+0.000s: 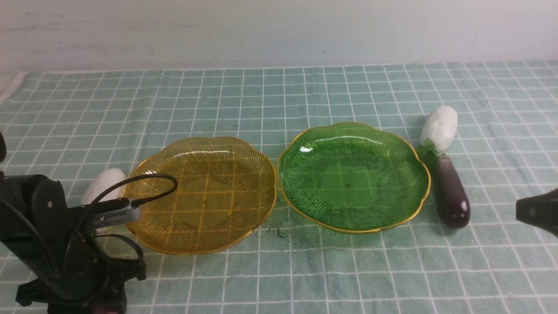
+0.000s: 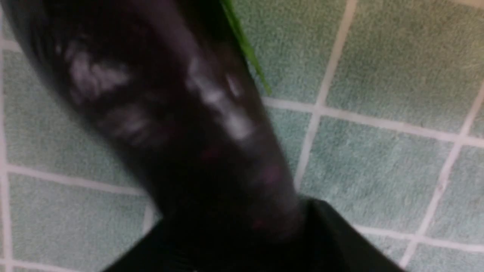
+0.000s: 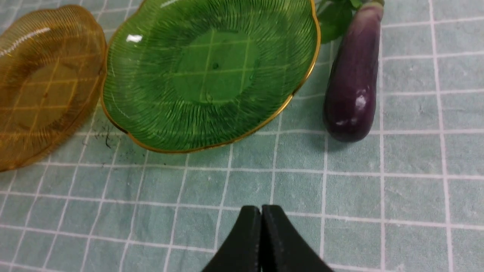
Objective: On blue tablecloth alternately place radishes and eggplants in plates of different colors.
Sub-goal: 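Pick up the eggplant and place it in the yellow plate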
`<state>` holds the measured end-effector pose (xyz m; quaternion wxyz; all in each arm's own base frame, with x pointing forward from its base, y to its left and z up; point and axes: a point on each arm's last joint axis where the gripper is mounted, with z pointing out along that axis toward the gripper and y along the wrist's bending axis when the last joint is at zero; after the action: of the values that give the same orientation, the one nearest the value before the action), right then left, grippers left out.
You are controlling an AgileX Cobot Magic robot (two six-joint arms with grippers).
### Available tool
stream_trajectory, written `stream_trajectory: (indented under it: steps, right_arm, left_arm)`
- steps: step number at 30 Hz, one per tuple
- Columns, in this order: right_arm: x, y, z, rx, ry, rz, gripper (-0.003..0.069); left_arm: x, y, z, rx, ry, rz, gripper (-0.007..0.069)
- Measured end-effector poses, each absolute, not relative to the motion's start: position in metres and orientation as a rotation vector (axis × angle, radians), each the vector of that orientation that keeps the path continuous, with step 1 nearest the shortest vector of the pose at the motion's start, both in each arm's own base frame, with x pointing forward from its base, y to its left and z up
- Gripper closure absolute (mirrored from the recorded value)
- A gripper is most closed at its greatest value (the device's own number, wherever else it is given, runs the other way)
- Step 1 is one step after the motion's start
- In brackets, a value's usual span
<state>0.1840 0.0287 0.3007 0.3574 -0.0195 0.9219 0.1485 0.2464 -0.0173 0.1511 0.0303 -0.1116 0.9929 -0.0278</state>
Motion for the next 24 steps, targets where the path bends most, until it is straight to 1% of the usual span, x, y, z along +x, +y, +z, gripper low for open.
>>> stream_trajectory:
  steps: [1,2,3,6,7,8,9,10,12,14,15,16,17,18,19,20,21,22,23,24]
  right_arm:
    - [0.189,0.028,0.301,-0.055,2.402,0.371,0.0671]
    - [0.202,0.027,0.304,-0.071,2.442,0.346,0.0671]
    - [0.204,0.027,0.306,-0.072,2.442,0.345,0.0671]
    - [0.233,0.027,0.307,-0.059,2.488,0.337,0.0669]
    - [0.234,0.027,0.305,-0.058,2.495,0.337,0.0669]
    - [0.245,0.027,0.304,-0.052,2.510,0.339,0.0660]
    - [0.253,0.027,0.300,-0.050,2.532,0.341,0.0652]
    - [0.255,0.027,0.299,-0.048,2.536,0.341,0.0650]
    - [0.283,0.028,0.285,-0.039,2.594,0.342,0.0589]
    - [0.298,0.027,0.274,-0.043,2.633,0.331,0.0534]
    - [0.300,0.027,0.273,-0.044,2.637,0.327,0.0527]
    - [0.313,0.026,0.263,-0.038,2.662,0.311,0.0465]
    - [0.315,0.026,0.262,-0.036,2.664,0.312,0.0448]
    - [0.323,0.025,0.256,-0.031,2.676,0.296,0.0404]
    - [0.336,0.024,0.246,-0.024,2.693,0.282,0.0342]
    - [0.337,0.024,0.244,-0.024,2.695,0.281,0.0333]
    - [0.349,0.024,0.235,-0.019,2.704,0.274,0.0267]
    - [0.356,0.024,0.229,-0.016,2.713,0.271,0.0225]
    - [0.358,0.024,0.225,-0.015,2.721,0.271,0.0219]
    - [0.366,0.024,0.215,-0.009,2.734,0.269,0.0178]
  left_arm:
    - [0.245,-0.017,0.151,-0.331,3.072,-0.081,0.0395]
    - [0.241,-0.017,0.156,-0.306,3.091,-0.079,0.0377]
    - [0.241,-0.017,0.157,-0.303,3.088,-0.080,0.0377]
    - [0.230,-0.020,0.183,-0.277,3.046,-0.112,0.0377]
    - [0.229,-0.020,0.183,-0.277,3.046,-0.112,0.0377]
    - [0.224,-0.023,0.199,-0.242,2.989,-0.134,0.0377]
    - [0.220,-0.025,0.207,-0.210,2.956,-0.145,0.0377]
    - [0.219,-0.026,0.210,-0.202,2.947,-0.149,0.0377]
    - [0.206,-0.037,0.240,-0.077,2.811,-0.210,0.0377]
    - [0.203,-0.042,0.257,-0.024,2.734,-0.258,0.0377]
    - [0.203,-0.043,0.258,-0.016,2.725,-0.263,0.0377]
    - [0.207,-0.047,0.274,0.023,2.656,-0.303,0.0377]
    - [0.208,-0.048,0.276,0.026,2.648,-0.308,0.0377]
    - [0.212,-0.050,0.284,0.046,2.613,-0.323,0.0377]
    - [0.221,-0.052,0.292,0.085,2.580,-0.329,0.0377]
    - [0.224,-0.053,0.294,0.089,2.576,-0.331,0.0377]
    - [0.236,-0.055,0.299,0.128,2.551,-0.325,0.0377]
    - [0.245,-0.057,0.299,0.151,2.546,-0.321,0.0377]
    - [0.248,-0.058,0.299,0.155,2.548,-0.320,0.0377]
    - [0.259,-0.059,0.296,0.175,2.548,-0.312,0.0377]
